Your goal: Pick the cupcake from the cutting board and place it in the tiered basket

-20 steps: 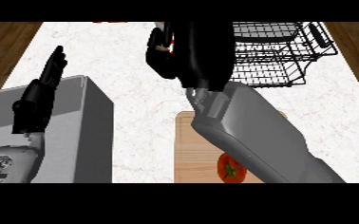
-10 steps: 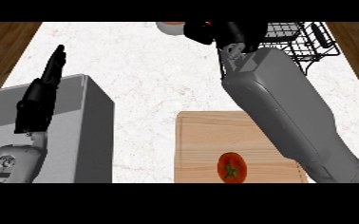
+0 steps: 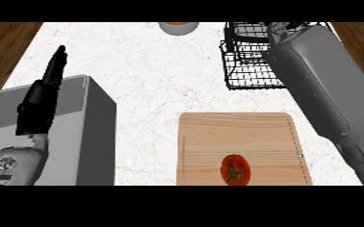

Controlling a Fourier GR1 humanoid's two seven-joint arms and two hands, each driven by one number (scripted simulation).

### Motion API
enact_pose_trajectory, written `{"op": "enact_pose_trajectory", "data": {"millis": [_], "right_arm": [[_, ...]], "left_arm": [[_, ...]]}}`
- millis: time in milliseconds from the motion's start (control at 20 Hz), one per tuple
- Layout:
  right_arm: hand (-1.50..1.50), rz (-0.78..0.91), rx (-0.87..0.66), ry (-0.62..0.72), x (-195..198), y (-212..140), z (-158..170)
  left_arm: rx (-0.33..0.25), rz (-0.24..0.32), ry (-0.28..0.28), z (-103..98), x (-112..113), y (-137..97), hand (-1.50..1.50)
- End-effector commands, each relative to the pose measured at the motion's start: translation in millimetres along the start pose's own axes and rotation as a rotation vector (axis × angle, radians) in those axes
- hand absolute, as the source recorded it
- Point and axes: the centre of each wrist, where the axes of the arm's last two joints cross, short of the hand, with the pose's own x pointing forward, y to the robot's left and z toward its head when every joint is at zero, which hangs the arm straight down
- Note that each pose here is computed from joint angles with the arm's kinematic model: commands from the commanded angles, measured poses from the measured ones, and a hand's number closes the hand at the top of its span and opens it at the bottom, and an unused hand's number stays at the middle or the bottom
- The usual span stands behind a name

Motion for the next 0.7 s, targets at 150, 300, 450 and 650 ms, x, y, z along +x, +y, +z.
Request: {"op": "enact_pose_trajectory", "data": {"millis": [150,300,450,650], "right_arm": [[1.5,0.01,0.051,-0.052,-42.8,0.2,-24.7],[1.5,-0.022,0.111,-0.058,-49.2,15.3,-27.2],[1.5,-0.064,0.165,-0.056,-57.8,31.3,-28.1],[1.5,-0.11,0.216,-0.042,-79.3,38.8,-30.3]], "left_arm": [[-0.017,0.001,0.161,21.8,-40.6,2.0,0.0],[-0.019,0.007,0.145,6.9,-22.8,-16.9,0.0],[-0.006,-0.006,0.145,12.5,-36.3,3.5,0.0],[-0.025,-0.012,0.177,16.5,-34.2,8.7,0.0]]}}
